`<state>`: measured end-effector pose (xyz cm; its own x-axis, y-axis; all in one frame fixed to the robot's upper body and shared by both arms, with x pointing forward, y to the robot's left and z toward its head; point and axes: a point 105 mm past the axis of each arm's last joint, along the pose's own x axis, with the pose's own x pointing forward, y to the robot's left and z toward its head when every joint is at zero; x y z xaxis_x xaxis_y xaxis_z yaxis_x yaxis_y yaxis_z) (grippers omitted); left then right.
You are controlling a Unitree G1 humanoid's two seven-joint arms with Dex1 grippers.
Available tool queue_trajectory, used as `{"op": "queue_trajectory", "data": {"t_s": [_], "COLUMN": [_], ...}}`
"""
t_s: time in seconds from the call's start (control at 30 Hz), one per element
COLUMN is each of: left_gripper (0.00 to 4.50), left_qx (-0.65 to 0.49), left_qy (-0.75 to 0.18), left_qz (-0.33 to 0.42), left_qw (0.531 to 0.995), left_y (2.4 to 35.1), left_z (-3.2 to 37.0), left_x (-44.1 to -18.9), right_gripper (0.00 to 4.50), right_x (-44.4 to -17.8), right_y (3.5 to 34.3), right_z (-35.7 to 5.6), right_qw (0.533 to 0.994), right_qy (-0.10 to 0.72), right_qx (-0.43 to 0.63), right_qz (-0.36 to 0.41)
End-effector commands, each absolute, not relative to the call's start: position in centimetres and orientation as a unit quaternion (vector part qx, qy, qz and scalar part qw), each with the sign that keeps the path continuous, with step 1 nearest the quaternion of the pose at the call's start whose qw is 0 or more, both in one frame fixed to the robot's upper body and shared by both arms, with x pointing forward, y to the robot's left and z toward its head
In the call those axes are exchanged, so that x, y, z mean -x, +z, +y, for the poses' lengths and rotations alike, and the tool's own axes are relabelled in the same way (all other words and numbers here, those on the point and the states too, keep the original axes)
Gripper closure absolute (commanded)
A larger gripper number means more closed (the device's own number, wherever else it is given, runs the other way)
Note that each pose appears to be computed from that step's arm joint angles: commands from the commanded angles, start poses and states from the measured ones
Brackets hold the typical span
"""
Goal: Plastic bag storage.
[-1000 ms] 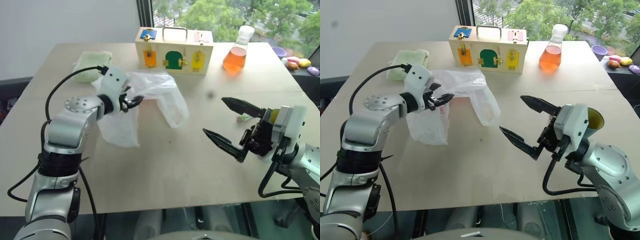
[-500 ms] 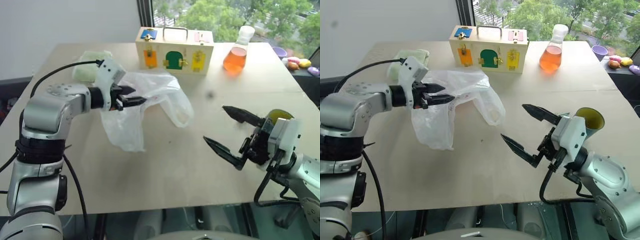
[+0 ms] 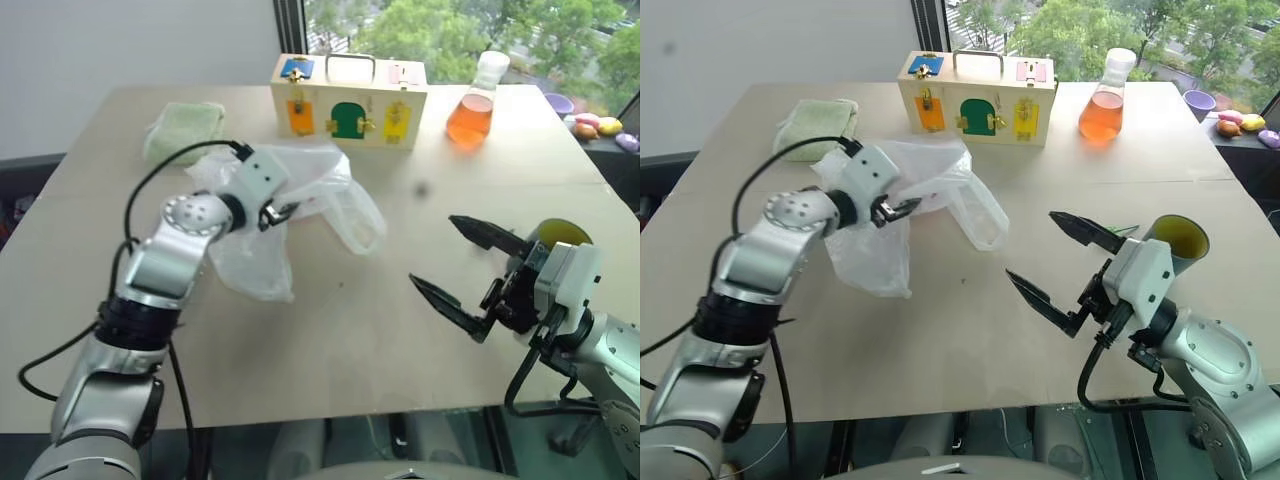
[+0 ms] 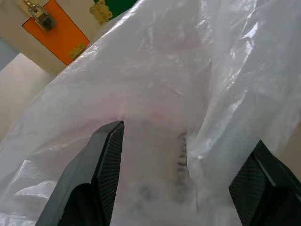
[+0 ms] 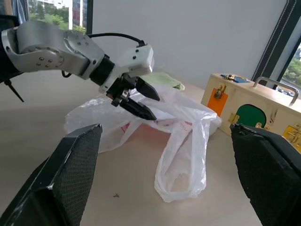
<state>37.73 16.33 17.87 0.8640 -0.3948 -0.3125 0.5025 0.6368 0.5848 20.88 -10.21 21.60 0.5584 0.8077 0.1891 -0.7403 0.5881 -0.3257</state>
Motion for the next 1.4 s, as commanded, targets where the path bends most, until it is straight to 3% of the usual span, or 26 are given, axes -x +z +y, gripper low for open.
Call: {"op": "queue_trajectory", "data": {"t_s": [0.03,0.13,0.27,0.4,0.6,0.63,0.7,0.73,0.87,0.9,1.07,1.23,1.4], "left_gripper": [1.66,2.53,4.45,4.45,4.45,4.45,4.45,4.45,4.45,4.45,4.45,4.45,4.45], "left_qx": [-0.377,-0.391,-0.288,-0.184,-0.207,-0.206,-0.243,-0.246,-0.233,-0.258,-0.301,-0.247,-0.227], "left_qy": [-0.223,-0.169,-0.140,-0.182,-0.190,-0.189,-0.290,-0.295,-0.117,-0.119,-0.293,-0.272,-0.250], "left_qz": [0.053,0.033,-0.012,0.019,0.004,0.002,0.064,0.056,-0.045,-0.041,0.070,0.062,0.054], "left_qw": [0.897,0.904,0.947,0.966,0.960,0.960,0.924,0.922,0.964,0.958,0.905,0.928,0.940], "left_y": [18.1,18.4,22.5,26.2,29.0,29.1,25.7,26.1,34.0,33.9,26.6,26.7,26.7], "left_z": [16.0,17.0,18.1,18.8,18.8,18.9,16.5,16.5,22.8,23.0,19.1,18.5,18.6], "left_x": [-38.0,-39.1,-39.6,-39.5,-39.3,-39.3,-36.9,-36.7,-40.2,-40.2,-37.0,-37.0,-36.7], "right_gripper": [0.00,0.00,0.00,0.00,0.00,0.00,0.00,0.00,0.00,0.00,0.00,0.00,0.00], "right_x": [-20.4,-20.7,-21.7,-23.1,-26.9,-27.2,-27.6,-27.7,-28.1,-28.6,-30.7,-32.1,-33.3], "right_y": [22.5,22.3,21.7,19.9,17.4,17.6,18.1,18.4,18.4,18.2,16.7,14.7,16.6], "right_z": [-9.9,-9.9,-10.2,-10.9,-12.8,-12.8,-12.5,-12.2,-12.3,-12.6,-15.1,-17.2,-17.6], "right_qw": [0.870,0.872,0.886,0.881,0.857,0.855,0.854,0.855,0.858,0.862,0.852,0.800,0.855], "right_qy": [0.443,0.438,0.408,0.400,0.379,0.380,0.383,0.385,0.378,0.365,0.305,0.315,0.294], "right_qx": [0.114,0.123,0.160,0.236,0.350,0.352,0.351,0.346,0.348,0.350,0.426,0.503,0.412], "right_qz": [-0.184,-0.180,-0.151,-0.089,-0.013,-0.014,-0.024,-0.028,-0.025,-0.021,0.015,0.088,0.114]}}
